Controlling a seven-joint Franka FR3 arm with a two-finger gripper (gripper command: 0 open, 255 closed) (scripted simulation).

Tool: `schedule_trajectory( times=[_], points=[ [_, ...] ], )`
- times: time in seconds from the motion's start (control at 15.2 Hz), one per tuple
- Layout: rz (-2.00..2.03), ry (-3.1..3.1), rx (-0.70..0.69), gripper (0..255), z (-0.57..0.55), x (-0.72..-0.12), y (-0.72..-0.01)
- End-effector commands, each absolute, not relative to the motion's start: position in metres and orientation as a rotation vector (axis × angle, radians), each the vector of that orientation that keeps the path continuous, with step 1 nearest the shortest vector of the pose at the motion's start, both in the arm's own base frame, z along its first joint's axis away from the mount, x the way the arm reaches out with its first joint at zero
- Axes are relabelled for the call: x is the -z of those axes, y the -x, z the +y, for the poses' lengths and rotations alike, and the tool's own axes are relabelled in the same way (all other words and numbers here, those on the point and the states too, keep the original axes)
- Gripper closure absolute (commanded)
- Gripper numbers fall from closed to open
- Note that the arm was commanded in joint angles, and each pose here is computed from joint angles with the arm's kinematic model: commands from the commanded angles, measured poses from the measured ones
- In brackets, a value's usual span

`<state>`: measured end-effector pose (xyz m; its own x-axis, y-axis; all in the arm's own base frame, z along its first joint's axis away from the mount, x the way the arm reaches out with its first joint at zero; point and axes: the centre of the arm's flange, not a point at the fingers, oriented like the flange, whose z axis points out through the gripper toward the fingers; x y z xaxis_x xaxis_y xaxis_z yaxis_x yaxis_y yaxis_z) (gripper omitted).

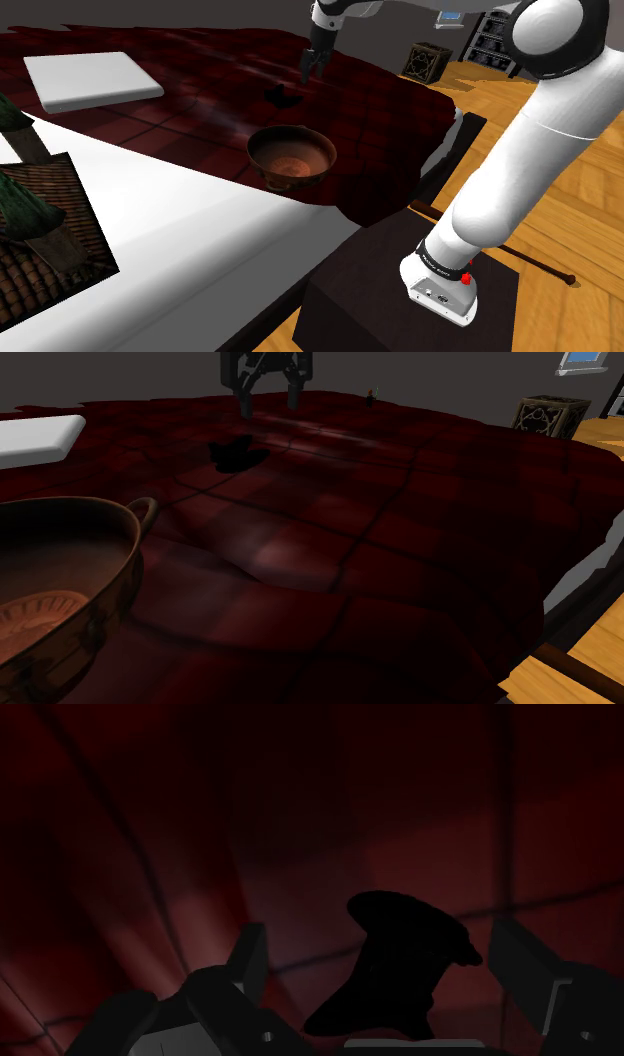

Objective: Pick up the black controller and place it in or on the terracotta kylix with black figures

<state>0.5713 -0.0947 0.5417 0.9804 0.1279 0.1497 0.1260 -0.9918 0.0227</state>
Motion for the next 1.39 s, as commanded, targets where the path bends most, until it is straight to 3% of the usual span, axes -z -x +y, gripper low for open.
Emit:
schedule_trajectory(
  times=[0.0,1.12,1.19,1.32],
  points=[
    [0.204,-3.114,-0.246,0,-0.103,-0.540,-0.598],
    [0.208,-3.115,-0.253,0,-0.110,-0.498,-0.623],
    [0.208,-3.115,-0.253,255,-0.110,-0.498,-0.623],
    [0.208,-3.115,-0.253,255,-0.110,-0.498,-0.623]
  ],
)
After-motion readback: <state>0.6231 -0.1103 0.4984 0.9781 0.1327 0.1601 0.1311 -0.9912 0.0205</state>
